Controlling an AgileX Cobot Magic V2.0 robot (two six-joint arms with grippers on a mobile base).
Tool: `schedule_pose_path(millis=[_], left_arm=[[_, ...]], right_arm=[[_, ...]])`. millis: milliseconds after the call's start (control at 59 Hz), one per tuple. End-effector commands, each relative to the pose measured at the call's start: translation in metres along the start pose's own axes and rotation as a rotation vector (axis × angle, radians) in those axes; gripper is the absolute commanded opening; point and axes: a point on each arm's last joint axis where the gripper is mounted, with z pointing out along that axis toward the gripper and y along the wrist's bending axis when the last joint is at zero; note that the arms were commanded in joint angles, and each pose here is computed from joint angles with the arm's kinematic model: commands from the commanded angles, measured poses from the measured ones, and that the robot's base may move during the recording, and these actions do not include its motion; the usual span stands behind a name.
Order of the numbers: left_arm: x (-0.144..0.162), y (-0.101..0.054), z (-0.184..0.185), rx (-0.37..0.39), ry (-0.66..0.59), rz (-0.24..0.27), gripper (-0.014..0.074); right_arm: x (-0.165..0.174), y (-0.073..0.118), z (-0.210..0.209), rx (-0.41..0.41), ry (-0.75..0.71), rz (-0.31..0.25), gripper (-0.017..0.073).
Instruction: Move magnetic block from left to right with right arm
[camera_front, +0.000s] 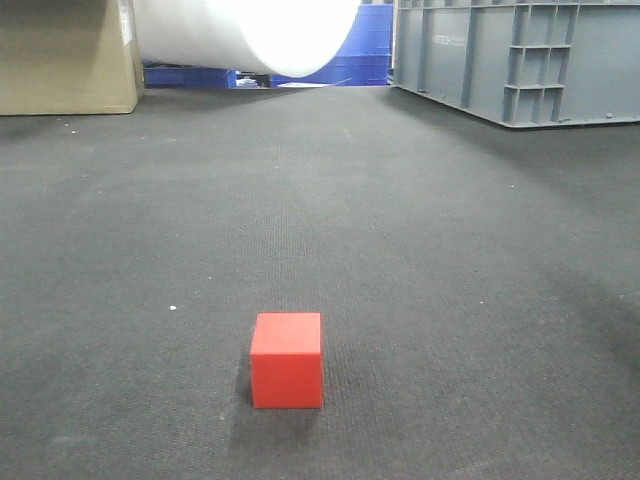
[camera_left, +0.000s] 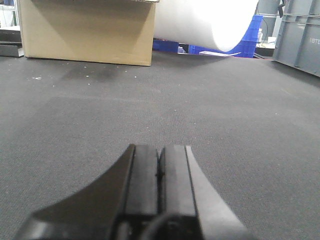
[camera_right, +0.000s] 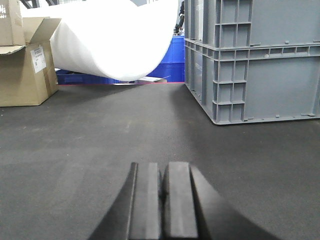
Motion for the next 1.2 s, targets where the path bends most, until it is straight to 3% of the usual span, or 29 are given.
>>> schedule_pose_path(millis=[0, 254, 593, 796, 1186], left_arm=[[-0.006, 0.000, -0.001, 0.004, -0.094, -0.004, -0.0116], [-0.006, 0.000, -0.001, 0.004, -0.094, -0.004, -0.0116], [-0.006, 0.000, -0.001, 0.004, -0.094, -0.004, -0.0116], [-0.006, 0.000, -0.001, 0.004, -0.094, -0.004, -0.0116], [-0.006, 0.000, -0.001, 0.004, -0.094, -0.004, -0.0115]], right_arm=[[-0.016, 0.001, 0.000, 0.002, -0.101, -0.011, 0.0055], [-0.007, -0.001, -0.002, 0.007, -0.085, -0.012, 0.0055], [0.030, -0.015, -0.035, 0.135, -0.152, -0.031, 0.0055], [0.054, -0.016, -0.047, 0.137, -0.155, -0.025, 0.0055], [0.058, -0.015, -0.051, 0.131, -0.126, -0.028, 0.0055]])
